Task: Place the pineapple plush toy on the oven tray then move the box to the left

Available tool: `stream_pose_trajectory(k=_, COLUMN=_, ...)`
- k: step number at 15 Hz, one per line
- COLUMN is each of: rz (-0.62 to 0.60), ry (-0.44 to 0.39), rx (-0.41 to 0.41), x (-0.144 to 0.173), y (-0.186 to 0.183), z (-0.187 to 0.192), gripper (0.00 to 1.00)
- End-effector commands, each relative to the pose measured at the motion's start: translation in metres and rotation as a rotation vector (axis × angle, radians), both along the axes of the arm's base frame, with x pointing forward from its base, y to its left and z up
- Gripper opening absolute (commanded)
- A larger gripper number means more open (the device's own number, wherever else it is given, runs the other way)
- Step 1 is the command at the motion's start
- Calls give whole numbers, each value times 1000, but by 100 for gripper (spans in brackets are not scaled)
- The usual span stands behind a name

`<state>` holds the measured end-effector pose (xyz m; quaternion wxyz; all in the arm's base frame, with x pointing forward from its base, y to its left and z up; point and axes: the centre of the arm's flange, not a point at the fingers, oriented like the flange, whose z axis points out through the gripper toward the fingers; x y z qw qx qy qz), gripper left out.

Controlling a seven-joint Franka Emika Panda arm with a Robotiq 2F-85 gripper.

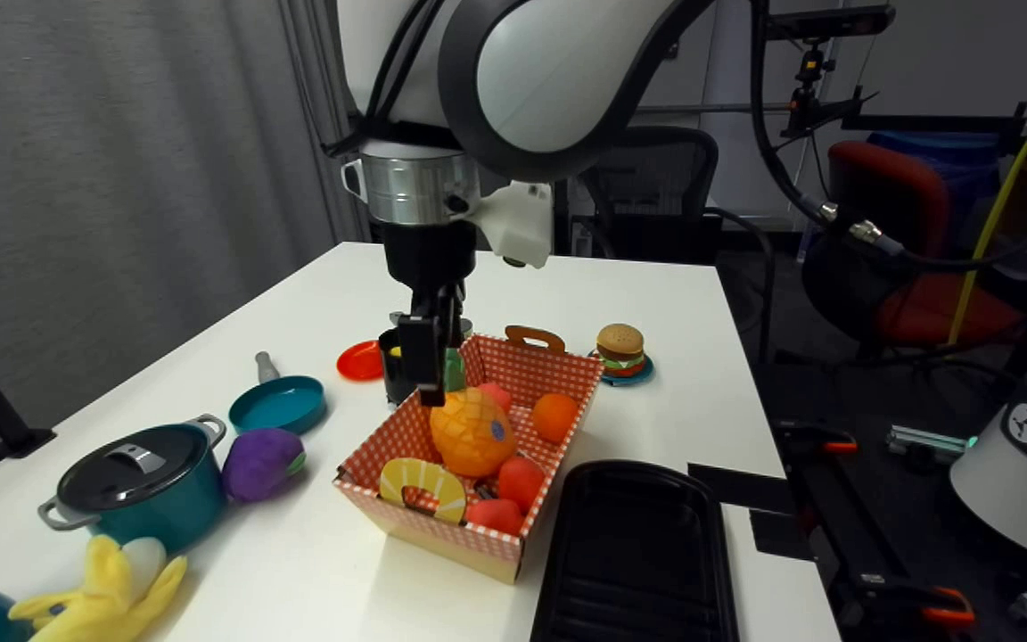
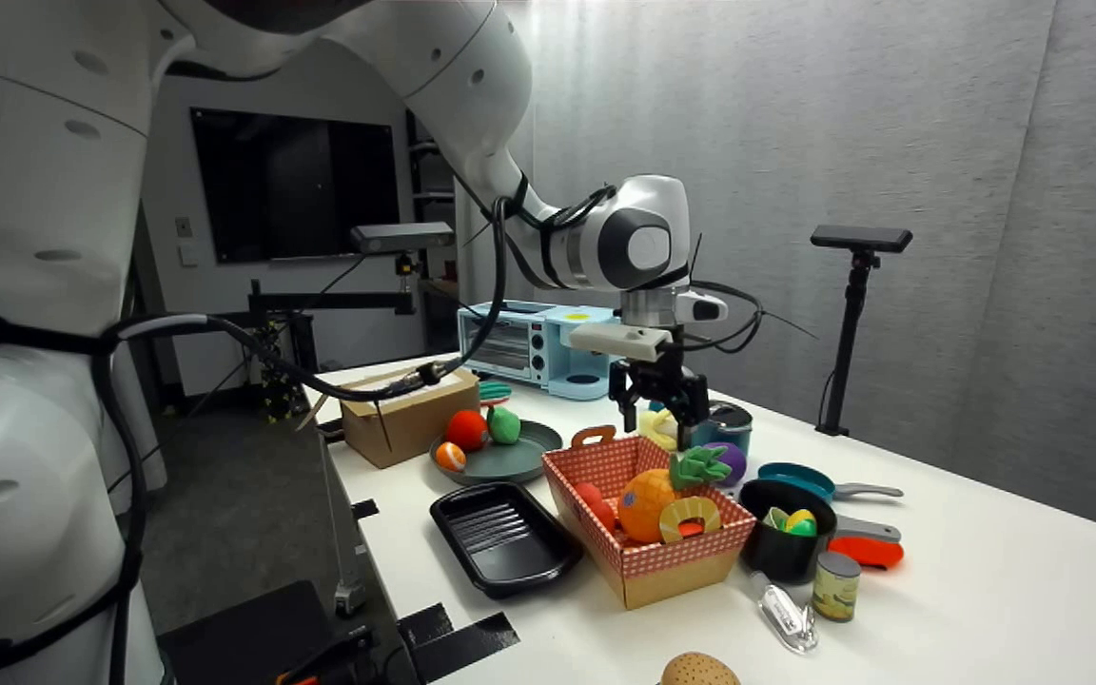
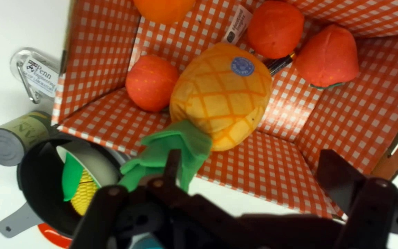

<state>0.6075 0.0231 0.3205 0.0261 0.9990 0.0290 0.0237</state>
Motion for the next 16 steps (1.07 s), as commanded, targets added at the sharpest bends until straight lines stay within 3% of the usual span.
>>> stream_pose_trajectory(k=1, rz=-56, ry=-28, rx=-8, x=-4, y=-16, z=15, gripper=100)
stream_pose_trajectory(k=16, rz=-49, ry=90, rx=0, x=10, y=-29, z=-79, gripper=99)
